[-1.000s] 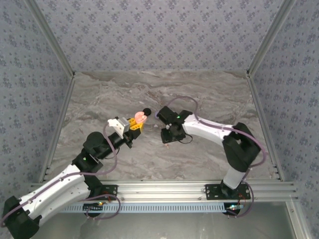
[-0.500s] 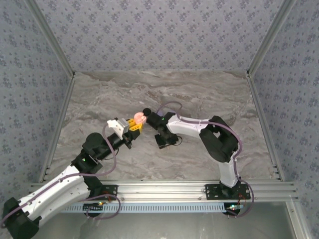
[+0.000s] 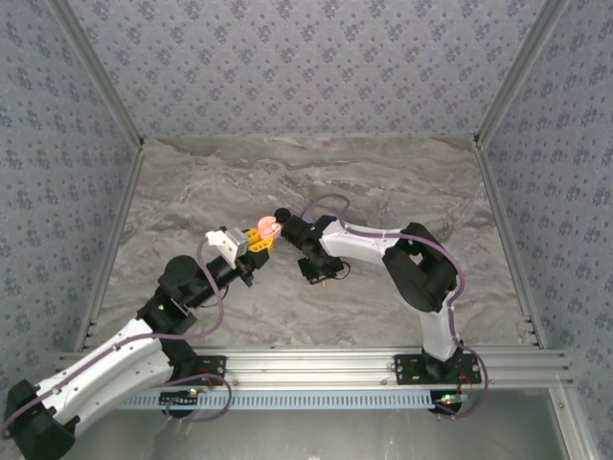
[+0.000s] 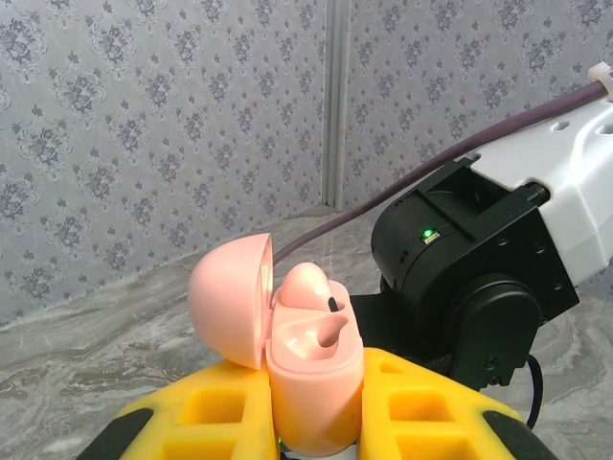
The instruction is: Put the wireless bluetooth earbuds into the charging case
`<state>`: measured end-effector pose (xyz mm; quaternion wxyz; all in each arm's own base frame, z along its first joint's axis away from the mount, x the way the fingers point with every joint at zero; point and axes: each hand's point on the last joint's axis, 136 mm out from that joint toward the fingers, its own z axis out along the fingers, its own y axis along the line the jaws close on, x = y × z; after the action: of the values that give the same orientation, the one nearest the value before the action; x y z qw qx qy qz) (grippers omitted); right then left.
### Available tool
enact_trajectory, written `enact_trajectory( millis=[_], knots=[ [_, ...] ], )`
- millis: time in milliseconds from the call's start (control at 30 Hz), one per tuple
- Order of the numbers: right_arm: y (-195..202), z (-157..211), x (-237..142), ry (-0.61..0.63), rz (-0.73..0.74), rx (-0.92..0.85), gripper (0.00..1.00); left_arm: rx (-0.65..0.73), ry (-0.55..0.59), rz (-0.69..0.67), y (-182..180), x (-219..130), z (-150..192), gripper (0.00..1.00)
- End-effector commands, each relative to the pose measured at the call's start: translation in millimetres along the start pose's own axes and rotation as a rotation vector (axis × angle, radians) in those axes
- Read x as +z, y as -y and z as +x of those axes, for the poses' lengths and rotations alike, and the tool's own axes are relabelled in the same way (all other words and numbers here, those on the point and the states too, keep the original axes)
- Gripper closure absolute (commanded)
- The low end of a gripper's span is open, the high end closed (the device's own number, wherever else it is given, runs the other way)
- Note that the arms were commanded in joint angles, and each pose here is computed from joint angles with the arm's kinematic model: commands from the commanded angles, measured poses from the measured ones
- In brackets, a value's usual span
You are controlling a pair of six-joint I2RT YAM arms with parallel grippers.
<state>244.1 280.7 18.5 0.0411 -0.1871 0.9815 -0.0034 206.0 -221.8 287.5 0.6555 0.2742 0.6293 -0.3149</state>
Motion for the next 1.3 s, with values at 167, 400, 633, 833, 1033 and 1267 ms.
enact_trajectory(
  millis=[167, 400, 633, 833, 1033, 1267],
  knots=[
    [11, -22, -72, 0.232, -0.037, -0.022, 0.78, 0.0, 0.017, 0.03, 6, 5, -4, 1.0],
    [23, -33, -182, 0.559, -0.18, -0.023, 0.79, -0.028, -0.001, 0.07, 11, 19, 4, 1.0],
    [10, -26, -291, 0.874, -0.393, -0.077, 0.79, -0.052, -0.019, 0.135, 20, 38, 10, 1.0],
    [-8, -19, -321, 0.985, -0.427, -0.158, 0.8, -0.068, -0.014, 0.185, 28, 52, 8, 1.0],
    [-28, -23, -317, 1.006, -0.447, -0.207, 0.8, -0.079, -0.01, 0.217, 33, 59, 5, 1.0],
    [-35, -32, -300, 0.963, -0.424, -0.214, 0.8, -0.086, -0.005, 0.229, 35, 60, 3, 1.0]
  ],
)
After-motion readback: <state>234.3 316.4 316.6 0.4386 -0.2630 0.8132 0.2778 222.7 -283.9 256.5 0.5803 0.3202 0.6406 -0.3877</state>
